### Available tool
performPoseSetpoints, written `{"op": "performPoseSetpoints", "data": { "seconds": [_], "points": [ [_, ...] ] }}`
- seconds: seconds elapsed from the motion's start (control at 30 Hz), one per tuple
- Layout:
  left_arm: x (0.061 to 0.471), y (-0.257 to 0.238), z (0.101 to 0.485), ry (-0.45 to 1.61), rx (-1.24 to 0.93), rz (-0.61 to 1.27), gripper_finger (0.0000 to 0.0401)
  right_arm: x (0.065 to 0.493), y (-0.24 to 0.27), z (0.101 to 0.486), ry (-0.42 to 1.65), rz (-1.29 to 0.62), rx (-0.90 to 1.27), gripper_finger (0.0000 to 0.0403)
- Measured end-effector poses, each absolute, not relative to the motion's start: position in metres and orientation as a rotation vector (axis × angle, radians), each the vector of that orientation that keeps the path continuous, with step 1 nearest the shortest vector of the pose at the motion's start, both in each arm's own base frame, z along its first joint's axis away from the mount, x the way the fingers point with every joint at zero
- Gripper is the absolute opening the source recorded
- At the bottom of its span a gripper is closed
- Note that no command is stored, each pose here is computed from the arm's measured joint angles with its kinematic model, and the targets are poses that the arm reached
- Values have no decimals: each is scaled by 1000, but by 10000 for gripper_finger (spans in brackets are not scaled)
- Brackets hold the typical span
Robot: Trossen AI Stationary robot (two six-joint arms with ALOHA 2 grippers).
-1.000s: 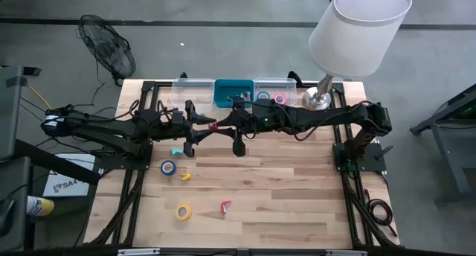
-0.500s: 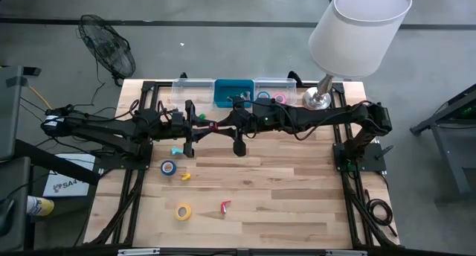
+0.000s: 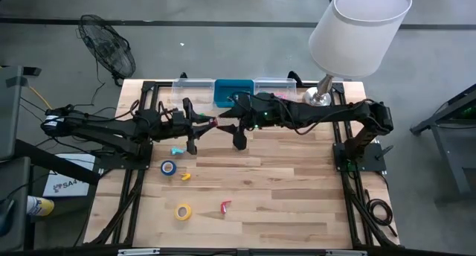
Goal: Pick and place Stapler, Stapler remover, tape
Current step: Put the bottom right red stapler into the left transparent bin
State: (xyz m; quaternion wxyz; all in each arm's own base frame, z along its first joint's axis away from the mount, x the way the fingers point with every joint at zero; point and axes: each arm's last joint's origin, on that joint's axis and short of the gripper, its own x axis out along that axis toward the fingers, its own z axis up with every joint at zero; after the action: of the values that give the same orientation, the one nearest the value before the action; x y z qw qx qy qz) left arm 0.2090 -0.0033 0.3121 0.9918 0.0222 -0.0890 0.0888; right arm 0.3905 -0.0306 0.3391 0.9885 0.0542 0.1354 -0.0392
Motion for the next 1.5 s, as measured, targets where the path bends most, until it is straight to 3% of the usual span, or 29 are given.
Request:
{"op": "performPoseSetpoints", "data": {
  "seconds": [0.23,0.4,0.57,1.07,1.3,1.5],
  "points": [
    [207,7,295,18,82,507,71,374,-49,327,468,-297,138,205],
    [199,32,270,220,-14,779,71,366,-61,316,575,-384,229,206],
    [188,68,256,348,-88,917,71,362,-66,313,608,-428,243,206],
    [166,177,199,614,-299,929,71,361,-67,311,626,-468,206,206],
    [157,196,178,635,-452,956,74,360,-70,311,631,-472,201,206],
    [157,198,175,641,-467,971,104,359,-74,310,638,-475,208,206]
  ]
}}
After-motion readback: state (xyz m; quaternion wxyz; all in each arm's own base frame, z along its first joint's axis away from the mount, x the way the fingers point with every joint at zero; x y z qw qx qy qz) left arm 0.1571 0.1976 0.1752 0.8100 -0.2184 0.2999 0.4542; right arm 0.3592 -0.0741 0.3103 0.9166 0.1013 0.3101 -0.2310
